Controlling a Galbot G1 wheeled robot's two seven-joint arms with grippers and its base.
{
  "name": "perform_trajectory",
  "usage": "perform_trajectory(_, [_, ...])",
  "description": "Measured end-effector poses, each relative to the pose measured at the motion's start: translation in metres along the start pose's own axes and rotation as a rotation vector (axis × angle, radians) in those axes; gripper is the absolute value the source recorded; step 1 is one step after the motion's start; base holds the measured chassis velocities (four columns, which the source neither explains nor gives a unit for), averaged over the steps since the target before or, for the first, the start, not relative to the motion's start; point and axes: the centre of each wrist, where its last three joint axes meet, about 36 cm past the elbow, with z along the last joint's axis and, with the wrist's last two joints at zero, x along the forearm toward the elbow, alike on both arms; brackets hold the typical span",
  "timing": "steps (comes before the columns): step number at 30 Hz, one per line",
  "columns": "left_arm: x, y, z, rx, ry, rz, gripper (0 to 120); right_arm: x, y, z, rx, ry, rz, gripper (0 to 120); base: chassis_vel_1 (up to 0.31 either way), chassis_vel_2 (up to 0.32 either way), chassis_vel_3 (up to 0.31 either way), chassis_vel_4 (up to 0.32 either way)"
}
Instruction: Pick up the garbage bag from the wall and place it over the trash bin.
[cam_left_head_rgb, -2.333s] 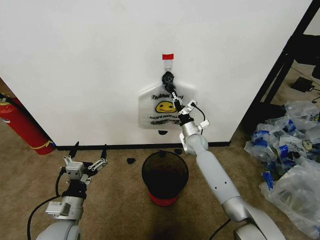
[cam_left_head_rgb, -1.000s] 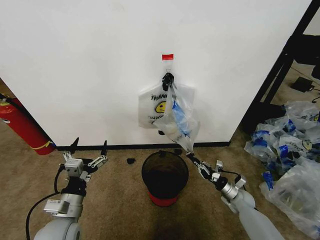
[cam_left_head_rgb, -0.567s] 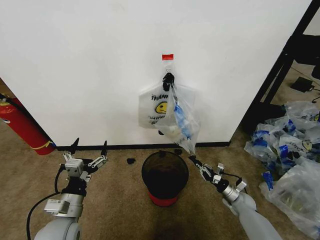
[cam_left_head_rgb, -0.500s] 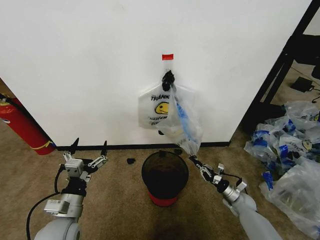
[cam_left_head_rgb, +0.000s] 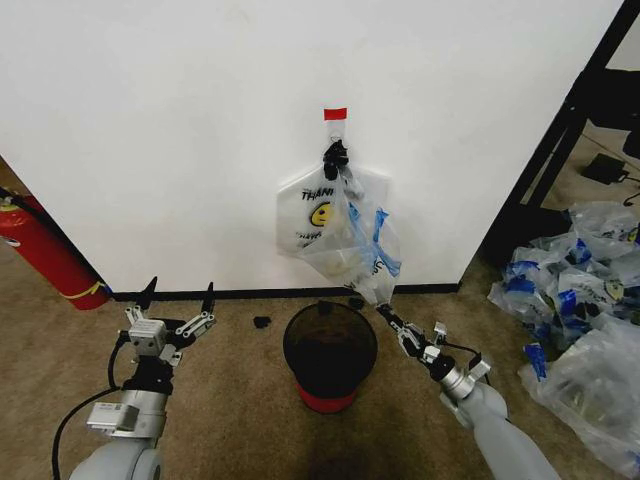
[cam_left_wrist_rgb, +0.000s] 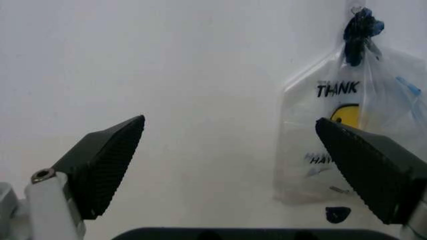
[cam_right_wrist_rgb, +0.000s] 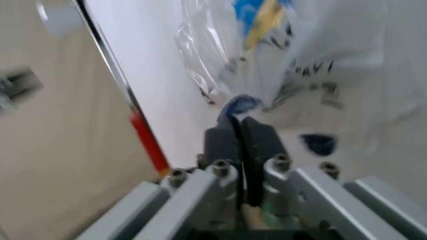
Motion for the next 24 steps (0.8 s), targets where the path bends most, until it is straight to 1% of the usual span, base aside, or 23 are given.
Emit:
perform_trajectory(2, [0.0,0.0,0.0,-0.001,-0.001,-0.001,100,0.006,-0.012,-0.03,0.168,0.07,-0.03,13,0.0,0.0,0.0,0.0])
perform_trajectory(3, [0.0,0.0,0.0,-0.001,-0.001,-0.001,100,0.006,-0.012,-0.03,0.168,0.07,-0.03,13,0.0,0.0,0.0,0.0])
perform_trajectory(6, [0.0,0.001,0.002,-0.001,0.001,-0.002,100,0.016,-0.028,-0.085,0.4,0.192,-0.116,26,0.0,0.0,0.0,0.0])
perform_trajectory(8, [0.0,0.001,0.006,0.002,0.005,-0.004,100,0.016,-0.031,-0.115,0.486,0.223,-0.146,34,0.0,0.0,0.0,0.0])
perform_trajectory(9, [-0.001,0.0,0.007,0.004,0.007,-0.004,100,0.014,-0.031,-0.123,0.506,0.224,-0.153,38,0.0,0.0,0.0,0.0])
perform_trajectory(10, [-0.001,0.0,0.009,0.007,0.009,-0.005,100,0.011,-0.031,-0.139,0.539,0.222,-0.165,43,0.0,0.0,0.0,0.0])
perform_trajectory(11, [-0.001,0.0,0.009,0.007,0.009,-0.005,100,0.011,-0.031,-0.139,0.539,0.222,-0.165,43,0.0,0.0,0.0,0.0])
perform_trajectory(13, [-0.002,-0.001,0.011,0.01,0.009,-0.004,100,0.005,-0.03,-0.164,0.584,0.22,-0.194,52,0.0,0.0,0.0,0.0])
perform_trajectory(15, [-0.004,0.0,0.011,0.009,0.007,-0.003,100,0.002,-0.031,-0.184,0.614,0.237,-0.235,58,0.0,0.0,0.0,0.0])
perform_trajectory(17, [-0.004,0.001,0.011,0.007,0.007,-0.003,100,0.002,-0.032,-0.196,0.627,0.265,-0.271,65,0.0,0.0,0.0,0.0])
perform_trajectory(18, [-0.004,0.001,0.011,0.007,0.007,-0.003,100,0.002,-0.032,-0.196,0.627,0.265,-0.271,65,0.0,0.0,0.0,0.0])
perform_trajectory(19, [-0.004,0.002,0.012,0.006,0.007,-0.003,100,0.003,-0.033,-0.205,0.634,0.299,-0.311,72,0.0,0.0,0.0,0.0])
perform_trajectory(20, [-0.004,0.002,0.012,0.005,0.008,-0.003,100,0.004,-0.035,-0.209,0.639,0.322,-0.337,73,0.0,0.0,0.0,0.0])
perform_trajectory(21, [-0.004,0.003,0.013,0.004,0.011,-0.003,100,0.005,-0.036,-0.216,0.649,0.362,-0.377,80,0.0,0.0,0.0,0.0])
perform_trajectory(24, [-0.004,0.004,0.014,0.003,0.014,-0.003,100,0.01,-0.038,-0.232,0.637,0.496,-0.492,91,0.0,0.0,0.0,0.0])
